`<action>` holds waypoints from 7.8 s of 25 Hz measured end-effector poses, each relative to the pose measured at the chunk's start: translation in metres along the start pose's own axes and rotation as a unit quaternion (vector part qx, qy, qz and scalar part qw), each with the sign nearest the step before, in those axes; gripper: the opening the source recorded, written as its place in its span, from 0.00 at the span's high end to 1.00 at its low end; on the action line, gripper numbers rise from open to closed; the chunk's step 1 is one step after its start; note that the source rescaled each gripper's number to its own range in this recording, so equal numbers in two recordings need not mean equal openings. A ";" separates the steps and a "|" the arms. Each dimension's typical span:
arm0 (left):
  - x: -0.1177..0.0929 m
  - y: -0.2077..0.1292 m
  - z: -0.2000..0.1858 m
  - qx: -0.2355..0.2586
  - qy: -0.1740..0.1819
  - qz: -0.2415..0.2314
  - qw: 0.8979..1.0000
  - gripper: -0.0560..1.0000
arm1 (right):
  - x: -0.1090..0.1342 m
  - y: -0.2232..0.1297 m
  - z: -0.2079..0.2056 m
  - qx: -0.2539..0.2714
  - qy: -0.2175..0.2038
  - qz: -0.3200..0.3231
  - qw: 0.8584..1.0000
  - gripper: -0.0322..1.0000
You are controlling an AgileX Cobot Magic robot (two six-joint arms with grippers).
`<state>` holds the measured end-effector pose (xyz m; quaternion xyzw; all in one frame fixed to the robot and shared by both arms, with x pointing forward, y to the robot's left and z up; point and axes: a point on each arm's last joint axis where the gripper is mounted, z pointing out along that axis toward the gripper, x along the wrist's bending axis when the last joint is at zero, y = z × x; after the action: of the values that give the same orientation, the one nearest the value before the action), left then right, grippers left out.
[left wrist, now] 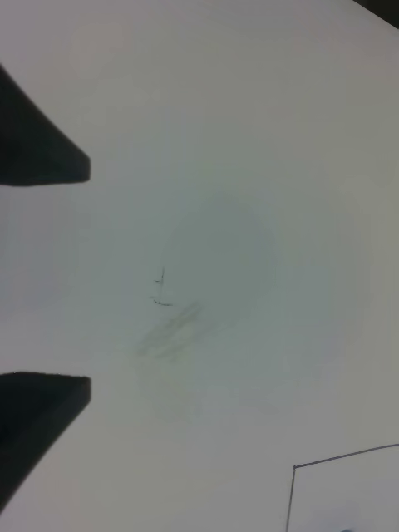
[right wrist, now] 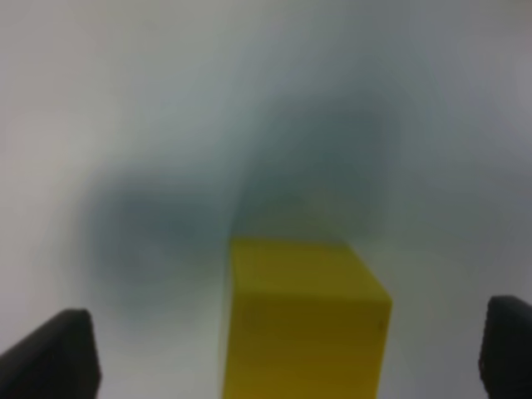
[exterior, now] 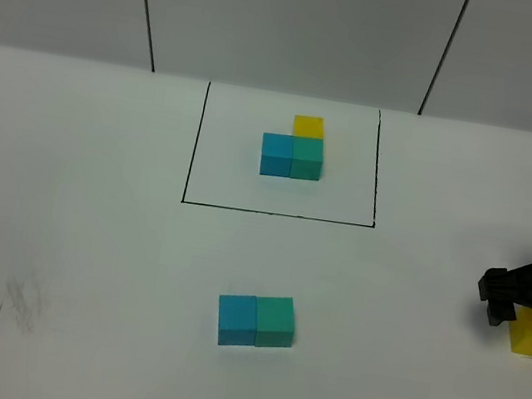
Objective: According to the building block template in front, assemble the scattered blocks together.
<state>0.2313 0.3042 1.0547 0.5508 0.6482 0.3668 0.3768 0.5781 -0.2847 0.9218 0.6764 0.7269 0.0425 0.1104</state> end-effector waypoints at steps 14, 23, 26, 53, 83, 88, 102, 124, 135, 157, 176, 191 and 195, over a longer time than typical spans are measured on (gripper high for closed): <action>0.000 0.000 0.000 0.000 0.000 0.000 1.000 0.81 | -0.004 -0.002 0.019 0.021 0.007 0.005 1.000 0.94; 0.000 0.000 0.000 0.000 0.000 0.000 1.000 0.81 | 0.018 0.018 -0.056 -0.065 0.042 0.017 0.997 0.94; 0.000 0.000 0.000 0.000 0.000 0.000 1.000 0.81 | 0.048 0.032 -0.077 -0.074 0.050 0.004 0.996 0.94; 0.000 0.000 0.000 0.000 0.000 0.000 1.000 0.81 | 0.255 0.051 -0.042 0.013 0.027 -0.026 0.999 0.94; 0.000 0.000 0.000 0.000 0.000 0.000 1.000 0.81 | 0.282 0.034 -0.022 0.034 0.028 -0.018 0.999 0.94; 0.000 0.000 0.000 0.000 0.000 0.000 1.000 0.81 | 0.284 0.032 -0.014 0.044 0.024 -0.017 0.999 0.94; 0.000 0.000 0.000 0.000 0.000 0.000 1.000 0.81 | 0.286 0.029 -0.006 0.056 0.026 -0.010 0.998 0.94; 0.000 0.000 0.000 0.000 0.000 -0.001 1.000 0.81 | 0.290 0.029 -0.004 0.059 0.038 -0.013 0.997 0.94; 0.000 0.000 0.000 0.000 0.000 0.000 1.000 0.81 | 0.293 0.030 0.002 0.055 0.052 -0.028 0.997 0.80; 0.000 0.000 0.000 0.000 0.000 0.000 1.000 0.81 | 0.212 0.065 -0.127 -0.095 -0.051 -0.132 0.985 0.00; 0.000 0.000 0.000 0.000 0.000 0.000 1.000 0.81 | -0.082 0.018 -0.271 -0.180 -0.088 -0.135 0.970 0.19; 0.000 0.000 0.000 0.000 0.000 0.000 1.000 0.81 | -0.040 -0.209 -0.321 -0.319 -0.090 -0.033 0.943 0.32; 0.000 0.000 0.000 0.000 0.000 0.000 1.000 0.81 | -0.015 -0.269 -0.304 -0.391 -0.078 -0.028 0.917 0.32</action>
<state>0.2313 0.3042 1.0547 0.5508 0.6482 0.3667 0.3768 0.2508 -0.2945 1.1623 0.5598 0.6600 0.2676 0.4236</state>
